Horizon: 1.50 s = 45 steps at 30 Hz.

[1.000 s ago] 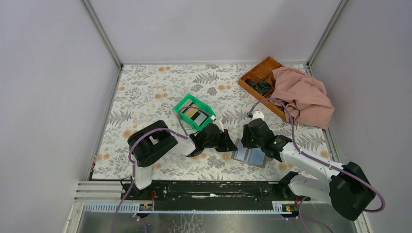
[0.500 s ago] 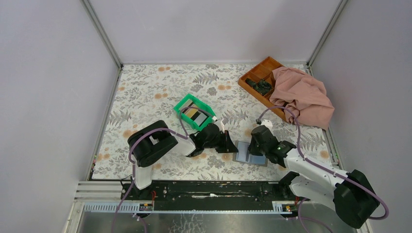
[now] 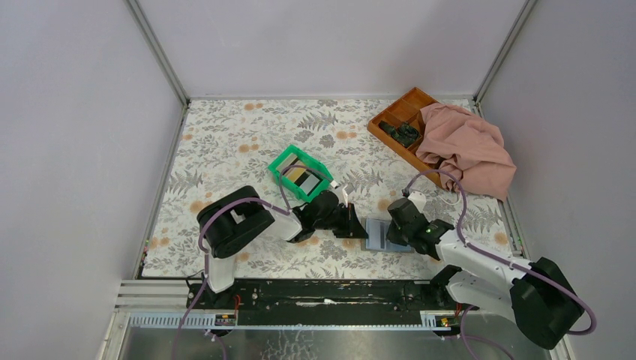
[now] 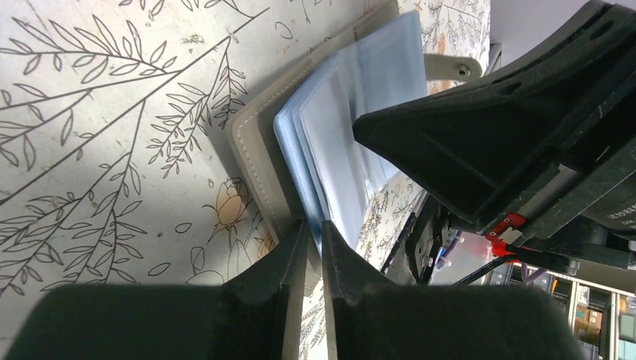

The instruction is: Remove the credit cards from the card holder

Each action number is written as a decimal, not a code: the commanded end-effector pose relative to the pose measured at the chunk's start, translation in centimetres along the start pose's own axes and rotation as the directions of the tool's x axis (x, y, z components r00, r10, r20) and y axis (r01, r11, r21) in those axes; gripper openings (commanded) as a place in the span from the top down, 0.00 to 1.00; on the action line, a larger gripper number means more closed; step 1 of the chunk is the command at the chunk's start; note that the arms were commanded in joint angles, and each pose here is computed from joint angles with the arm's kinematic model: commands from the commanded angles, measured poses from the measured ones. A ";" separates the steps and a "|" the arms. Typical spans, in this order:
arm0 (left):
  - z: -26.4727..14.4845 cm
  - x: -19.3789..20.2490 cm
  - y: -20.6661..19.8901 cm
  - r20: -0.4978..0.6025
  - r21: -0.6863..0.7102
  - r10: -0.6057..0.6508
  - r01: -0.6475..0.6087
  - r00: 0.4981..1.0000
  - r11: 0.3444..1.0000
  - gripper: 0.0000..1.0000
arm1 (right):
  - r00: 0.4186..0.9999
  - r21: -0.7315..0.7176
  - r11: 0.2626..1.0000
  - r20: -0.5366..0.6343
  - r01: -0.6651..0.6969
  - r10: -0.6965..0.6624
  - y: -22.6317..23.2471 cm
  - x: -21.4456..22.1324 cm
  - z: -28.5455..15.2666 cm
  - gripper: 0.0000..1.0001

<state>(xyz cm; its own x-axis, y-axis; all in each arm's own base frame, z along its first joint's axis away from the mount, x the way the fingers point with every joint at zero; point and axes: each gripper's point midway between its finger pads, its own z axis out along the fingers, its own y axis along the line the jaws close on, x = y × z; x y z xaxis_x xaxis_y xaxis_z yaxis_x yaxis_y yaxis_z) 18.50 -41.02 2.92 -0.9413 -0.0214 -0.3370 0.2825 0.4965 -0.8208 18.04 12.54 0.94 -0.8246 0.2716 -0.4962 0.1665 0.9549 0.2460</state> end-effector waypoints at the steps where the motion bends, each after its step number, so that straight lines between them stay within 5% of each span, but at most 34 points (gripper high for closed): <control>1: 0.3 -0.2 -1.3 -0.007 0.045 0.036 -0.035 0.999 0.998 0.82 | 1.000 0.044 0.999 -0.014 -0.012 0.013 -1.0 0.8 1.0 0.95; 7: -0.6 -0.2 -0.2 -0.002 -0.013 0.045 -0.045 0.999 0.999 0.81 | 1.000 0.023 1.000 0.013 0.004 -0.005 -0.3 -0.1 1.1 0.99; 15: -3.8 -2.1 0.7 0.075 -0.100 0.057 -0.049 0.996 0.994 0.65 | 1.000 0.004 1.000 0.005 0.009 -0.009 0.0 0.1 1.2 1.00; 30: -2.3 -3.2 -1.8 0.099 0.040 -0.002 -0.002 0.995 0.999 0.89 | 1.000 -0.002 1.000 -0.008 0.020 -0.020 0.1 0.4 1.5 1.00; 45: -1.2 -2.9 -1.2 0.078 0.031 -0.011 0.008 0.997 0.999 0.89 | 1.000 -0.014 1.000 -0.022 0.019 -0.019 0.1 0.9 1.6 1.00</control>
<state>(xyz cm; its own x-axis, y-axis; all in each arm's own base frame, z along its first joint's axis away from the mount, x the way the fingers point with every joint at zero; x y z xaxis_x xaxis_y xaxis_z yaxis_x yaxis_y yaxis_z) 19.92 -39.13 3.72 -0.9412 -0.0814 -0.3278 0.2386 0.5267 -0.8159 19.98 14.02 1.09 -0.7977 0.2782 -0.5351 0.1354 0.9472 0.2908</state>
